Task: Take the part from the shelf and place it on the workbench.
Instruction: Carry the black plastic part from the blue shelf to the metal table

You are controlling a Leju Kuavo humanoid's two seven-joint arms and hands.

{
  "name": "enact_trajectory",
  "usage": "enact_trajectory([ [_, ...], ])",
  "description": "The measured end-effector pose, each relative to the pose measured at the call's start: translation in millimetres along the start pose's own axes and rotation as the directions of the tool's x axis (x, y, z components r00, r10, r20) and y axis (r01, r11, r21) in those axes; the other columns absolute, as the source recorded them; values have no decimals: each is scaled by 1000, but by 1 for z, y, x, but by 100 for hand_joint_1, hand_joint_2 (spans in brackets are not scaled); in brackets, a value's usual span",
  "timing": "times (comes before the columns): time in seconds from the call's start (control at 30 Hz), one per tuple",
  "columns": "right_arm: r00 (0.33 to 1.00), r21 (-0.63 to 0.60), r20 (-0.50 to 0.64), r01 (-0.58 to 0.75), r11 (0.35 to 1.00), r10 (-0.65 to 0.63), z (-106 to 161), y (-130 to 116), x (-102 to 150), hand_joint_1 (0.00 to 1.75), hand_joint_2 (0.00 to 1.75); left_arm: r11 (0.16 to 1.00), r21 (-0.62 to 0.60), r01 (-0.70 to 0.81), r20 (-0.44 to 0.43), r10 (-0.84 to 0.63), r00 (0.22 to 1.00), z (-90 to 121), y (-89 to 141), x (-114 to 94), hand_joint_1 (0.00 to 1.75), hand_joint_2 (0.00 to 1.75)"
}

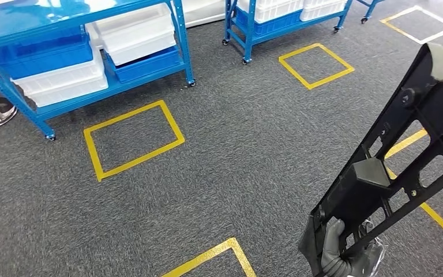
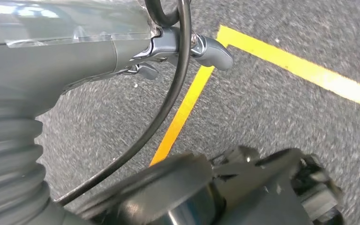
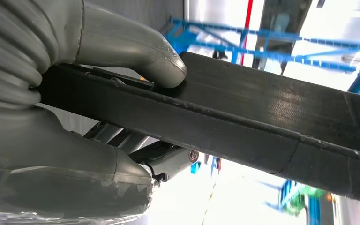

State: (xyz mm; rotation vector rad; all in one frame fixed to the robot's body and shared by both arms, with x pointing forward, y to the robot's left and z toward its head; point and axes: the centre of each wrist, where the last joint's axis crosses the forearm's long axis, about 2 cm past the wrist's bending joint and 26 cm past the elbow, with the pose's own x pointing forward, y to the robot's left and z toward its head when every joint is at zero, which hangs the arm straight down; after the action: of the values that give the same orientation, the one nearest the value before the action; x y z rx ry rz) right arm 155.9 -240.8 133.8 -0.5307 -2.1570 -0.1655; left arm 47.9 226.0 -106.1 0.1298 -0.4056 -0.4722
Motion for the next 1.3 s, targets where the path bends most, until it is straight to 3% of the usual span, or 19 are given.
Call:
enact_trajectory([
  [0.4, 997, -87, 57, -39, 995, 45, -10, -26, 6, 175, 175, 1000, 6, 16, -5, -16, 1000, 3, -7, -5, 0, 175],
  [0.7, 986, -155, 114, -105, 982, 124, -15, -55, 15, 175, 175, 998, 31, 52, 6, -52, 999, 5, -16, 5, 0, 175],
  [1.3, 932, -176, 157, -300, 938, 328, -24, -109, 27, 175, 175, 996, 7, 88, 25, -88, 996, 4, -17, 10, 0, 175],
])
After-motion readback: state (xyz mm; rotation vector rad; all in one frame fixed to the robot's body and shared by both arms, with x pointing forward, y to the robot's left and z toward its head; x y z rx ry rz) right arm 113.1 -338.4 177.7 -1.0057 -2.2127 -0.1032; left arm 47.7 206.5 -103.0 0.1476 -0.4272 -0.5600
